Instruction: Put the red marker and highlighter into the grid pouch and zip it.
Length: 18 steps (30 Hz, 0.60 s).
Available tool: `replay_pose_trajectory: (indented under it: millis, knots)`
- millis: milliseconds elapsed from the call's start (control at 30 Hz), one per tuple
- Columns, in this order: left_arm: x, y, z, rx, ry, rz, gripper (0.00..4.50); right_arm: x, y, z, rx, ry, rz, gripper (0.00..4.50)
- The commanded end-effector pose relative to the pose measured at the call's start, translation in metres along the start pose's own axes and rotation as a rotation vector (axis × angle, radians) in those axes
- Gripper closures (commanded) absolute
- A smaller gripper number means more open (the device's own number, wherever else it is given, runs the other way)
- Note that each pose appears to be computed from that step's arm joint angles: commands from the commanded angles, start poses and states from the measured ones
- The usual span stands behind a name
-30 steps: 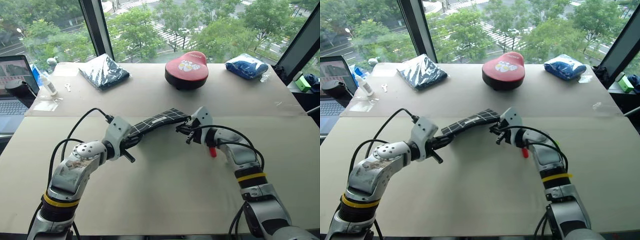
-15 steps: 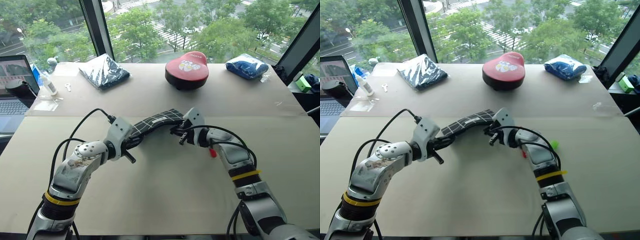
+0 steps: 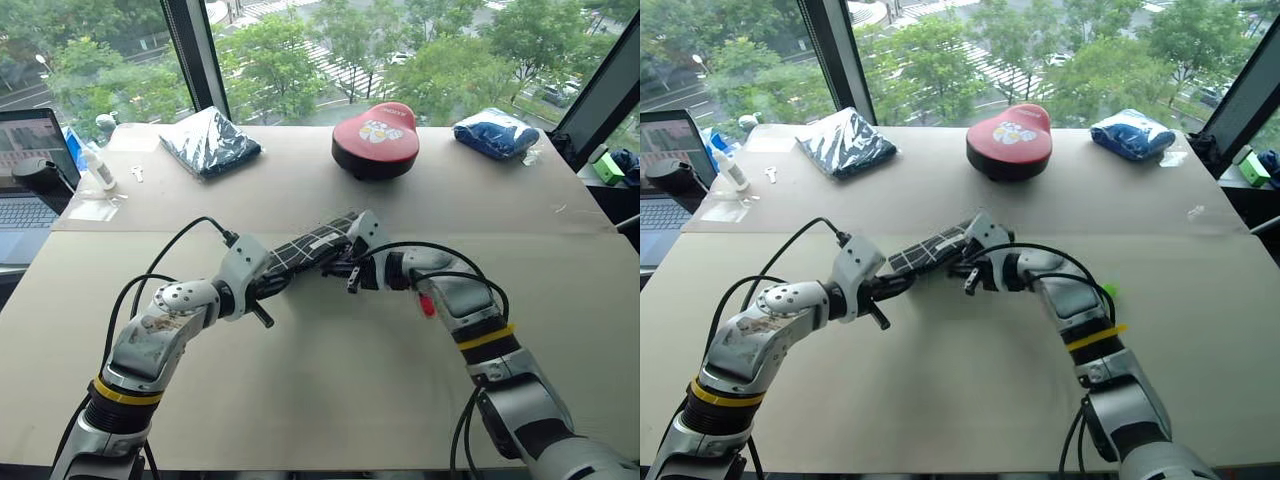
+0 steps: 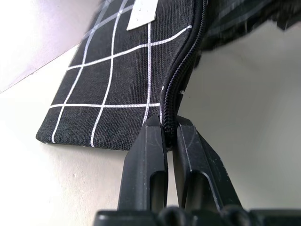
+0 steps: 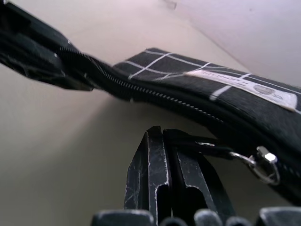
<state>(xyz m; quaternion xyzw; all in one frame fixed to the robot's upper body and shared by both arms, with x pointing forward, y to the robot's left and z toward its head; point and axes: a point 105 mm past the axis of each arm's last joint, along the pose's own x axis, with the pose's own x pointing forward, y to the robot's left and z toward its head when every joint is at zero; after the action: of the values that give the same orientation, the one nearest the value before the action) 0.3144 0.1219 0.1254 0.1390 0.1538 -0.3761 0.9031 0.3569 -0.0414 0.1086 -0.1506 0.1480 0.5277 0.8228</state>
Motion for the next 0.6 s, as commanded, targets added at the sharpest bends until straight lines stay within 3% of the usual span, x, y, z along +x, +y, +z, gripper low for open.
replay_pose_trajectory:
  millis: [33, 267, 467, 600]
  knots:
    - [0.000, -0.002, 0.014, 0.040, -0.046, -0.012, 4.50, 0.005, 0.001, 0.022, -0.078, -0.047, -0.001, 4.48]
    - [0.003, -0.003, 0.014, 0.036, -0.047, -0.023, 4.50, 0.013, 0.014, 0.043, -0.110, -0.080, 0.090, 4.48]
    - [0.006, -0.005, 0.014, 0.035, -0.050, -0.031, 4.50, 0.010, 0.020, 0.035, -0.144, -0.029, 0.139, 4.48]
    - [0.006, -0.008, 0.013, 0.030, -0.050, -0.038, 4.50, 0.002, -0.015, 0.039, -0.136, -0.007, -0.012, 4.48]
